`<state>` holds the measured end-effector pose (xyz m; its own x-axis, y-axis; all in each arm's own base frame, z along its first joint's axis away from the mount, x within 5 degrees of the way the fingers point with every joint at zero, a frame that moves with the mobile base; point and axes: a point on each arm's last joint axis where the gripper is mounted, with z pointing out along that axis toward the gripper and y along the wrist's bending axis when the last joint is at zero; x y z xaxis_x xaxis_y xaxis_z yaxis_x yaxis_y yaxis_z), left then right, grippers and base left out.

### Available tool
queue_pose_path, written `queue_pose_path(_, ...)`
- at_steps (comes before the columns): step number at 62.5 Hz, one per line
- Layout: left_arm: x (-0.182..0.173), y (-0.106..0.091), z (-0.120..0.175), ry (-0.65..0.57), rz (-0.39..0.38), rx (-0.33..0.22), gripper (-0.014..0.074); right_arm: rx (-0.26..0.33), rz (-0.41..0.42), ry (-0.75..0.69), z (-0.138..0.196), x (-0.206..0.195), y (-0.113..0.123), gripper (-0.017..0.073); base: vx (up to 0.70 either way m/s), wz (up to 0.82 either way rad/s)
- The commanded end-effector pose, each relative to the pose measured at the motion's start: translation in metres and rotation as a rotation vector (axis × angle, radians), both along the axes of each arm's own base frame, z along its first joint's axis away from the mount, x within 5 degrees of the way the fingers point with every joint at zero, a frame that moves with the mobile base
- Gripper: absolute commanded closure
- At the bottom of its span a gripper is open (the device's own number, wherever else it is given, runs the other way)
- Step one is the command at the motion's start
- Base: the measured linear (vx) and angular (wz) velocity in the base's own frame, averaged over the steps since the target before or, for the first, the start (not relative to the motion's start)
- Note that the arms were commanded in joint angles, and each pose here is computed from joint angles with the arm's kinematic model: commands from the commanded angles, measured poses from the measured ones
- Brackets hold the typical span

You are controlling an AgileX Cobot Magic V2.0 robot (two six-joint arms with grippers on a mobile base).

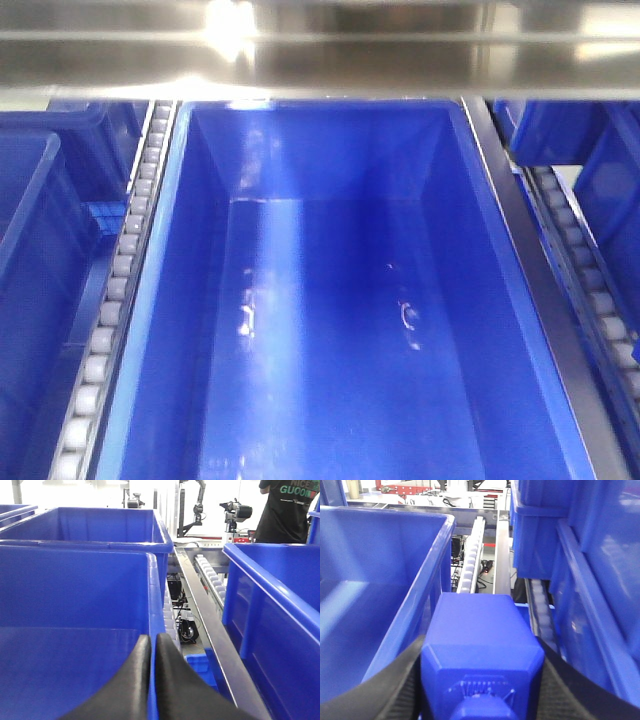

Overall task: Pour parts from conveyor to right shelf
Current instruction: 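Position the robot in front of the empty blue bin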

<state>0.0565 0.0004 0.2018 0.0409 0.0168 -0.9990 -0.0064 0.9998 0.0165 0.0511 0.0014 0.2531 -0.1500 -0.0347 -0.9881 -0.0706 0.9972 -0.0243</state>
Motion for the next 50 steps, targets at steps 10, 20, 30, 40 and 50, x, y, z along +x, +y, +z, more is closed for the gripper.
queue_pose_path(10, 0.0000, -0.0003, -0.0030, -0.054, -0.003, -0.010, 0.0600, -0.009, 0.004, -0.103, 0.0166, 0.0003, 0.0004, 0.0568, 0.09, 0.03)
queue_pose_path(20, 0.0000, -0.0003, -0.0030, -0.054, -0.003, -0.010, 0.0600, -0.009, 0.004, -0.103, 0.0166, 0.0003, 0.0004, 0.0568, 0.02, 0.00)
queue_pose_path(30, 0.0000, -0.0003, -0.0030, -0.054, -0.003, -0.010, 0.0600, -0.009, 0.004, -0.103, 0.0166, 0.0003, 0.0004, 0.0568, 0.00, 0.00)
queue_pose_path(40, 0.0000, -0.0003, -0.0030, -0.054, -0.003, -0.010, 0.0600, -0.009, 0.004, -0.103, 0.0166, 0.0003, 0.0004, 0.0568, 0.00, 0.00)
queue_pose_path(50, 0.0000, -0.0003, -0.0030, -0.054, -0.003, -0.010, 0.0600, -0.009, 0.004, -0.103, 0.0166, 0.0003, 0.0004, 0.0568, 0.00, 0.00)
